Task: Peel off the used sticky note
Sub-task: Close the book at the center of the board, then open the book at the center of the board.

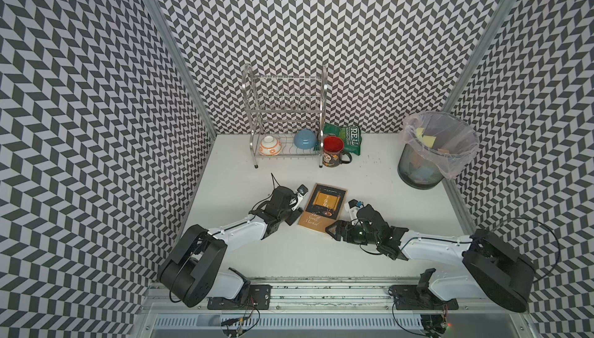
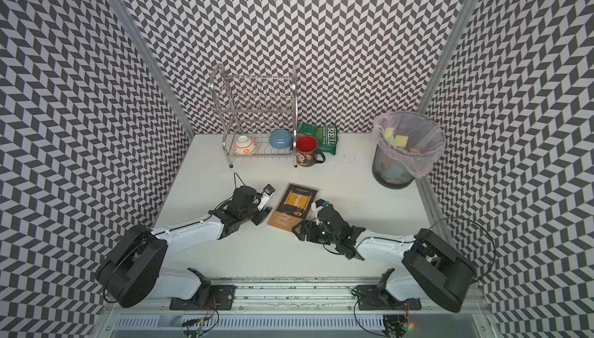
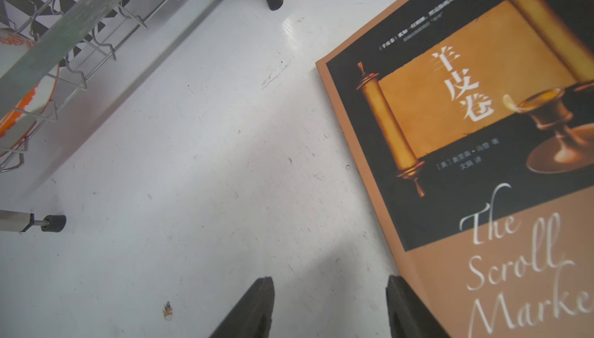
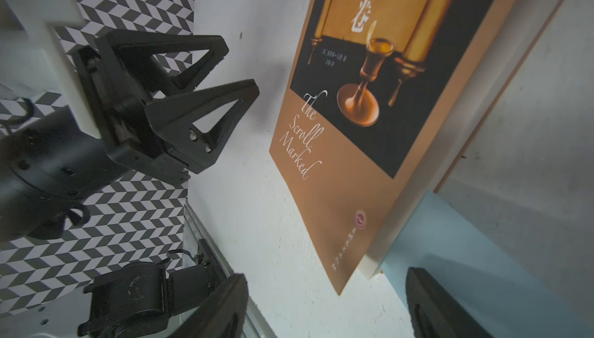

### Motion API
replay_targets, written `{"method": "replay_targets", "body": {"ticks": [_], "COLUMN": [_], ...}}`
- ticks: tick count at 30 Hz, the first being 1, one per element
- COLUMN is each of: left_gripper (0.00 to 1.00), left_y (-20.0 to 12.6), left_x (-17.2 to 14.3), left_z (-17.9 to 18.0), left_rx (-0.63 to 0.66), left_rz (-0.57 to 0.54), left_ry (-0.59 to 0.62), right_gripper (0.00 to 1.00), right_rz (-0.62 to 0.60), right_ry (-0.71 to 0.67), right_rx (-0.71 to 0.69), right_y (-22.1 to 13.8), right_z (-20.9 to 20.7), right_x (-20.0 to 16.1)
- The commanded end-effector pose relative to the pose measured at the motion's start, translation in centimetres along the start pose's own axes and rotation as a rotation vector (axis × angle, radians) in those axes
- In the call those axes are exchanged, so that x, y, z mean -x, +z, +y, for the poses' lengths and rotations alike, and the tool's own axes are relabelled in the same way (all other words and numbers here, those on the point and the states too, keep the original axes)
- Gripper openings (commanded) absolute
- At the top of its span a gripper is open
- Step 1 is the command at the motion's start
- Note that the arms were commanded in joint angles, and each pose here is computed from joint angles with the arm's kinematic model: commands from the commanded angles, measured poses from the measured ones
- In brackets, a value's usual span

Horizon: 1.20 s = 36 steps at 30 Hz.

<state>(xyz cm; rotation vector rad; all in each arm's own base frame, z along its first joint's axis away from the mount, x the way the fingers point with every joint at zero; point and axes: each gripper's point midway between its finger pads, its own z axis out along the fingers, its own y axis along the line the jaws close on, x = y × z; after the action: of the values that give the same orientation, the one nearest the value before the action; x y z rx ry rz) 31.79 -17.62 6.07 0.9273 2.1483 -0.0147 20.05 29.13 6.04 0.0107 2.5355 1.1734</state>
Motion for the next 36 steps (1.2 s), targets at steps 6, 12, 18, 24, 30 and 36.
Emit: {"method": "replay_targets", "body": {"ticks": [6, 12, 18, 24, 30, 36], "left_gripper": [0.59, 0.59, 0.58, 0.58, 0.57, 0.57], "left_y": [2.3, 2.5, 2.7, 2.9, 3.0, 3.0], "left_x": [-0.7, -0.8, -1.5, -1.6, -1.8, -1.9], "left_z": [0.9, 0.5, 0.1, 0.0, -0.2, -0.2], "left_rx": [0.047, 0.029, 0.021, 0.021, 0.03, 0.035], "left_rz": [0.055, 0.066, 0.088, 0.094, 0.101, 0.106], "left_ry": [-0.027, -0.024, -0.026, -0.026, -0.014, -0.009], "right_gripper": [0.8, 0.8, 0.79, 0.79, 0.79, 0.79], "right_rz": [-0.049, -0.037, -0.029, -0.022, -0.021, -0.022], "right_ry": [-0.005, -0.009, -0.003, 0.012, 0.021, 0.034], "right_rx": [0.049, 0.063, 0.06, 0.04, 0.01, -0.008], "right_y": [0.9, 1.2, 1.7, 1.8, 1.7, 1.6], "right_z": [1.5, 2.1, 2.0, 1.1, 0.2, -0.5], "right_x": [1.5, 1.6, 1.5, 1.1, 0.8, 0.5]}}
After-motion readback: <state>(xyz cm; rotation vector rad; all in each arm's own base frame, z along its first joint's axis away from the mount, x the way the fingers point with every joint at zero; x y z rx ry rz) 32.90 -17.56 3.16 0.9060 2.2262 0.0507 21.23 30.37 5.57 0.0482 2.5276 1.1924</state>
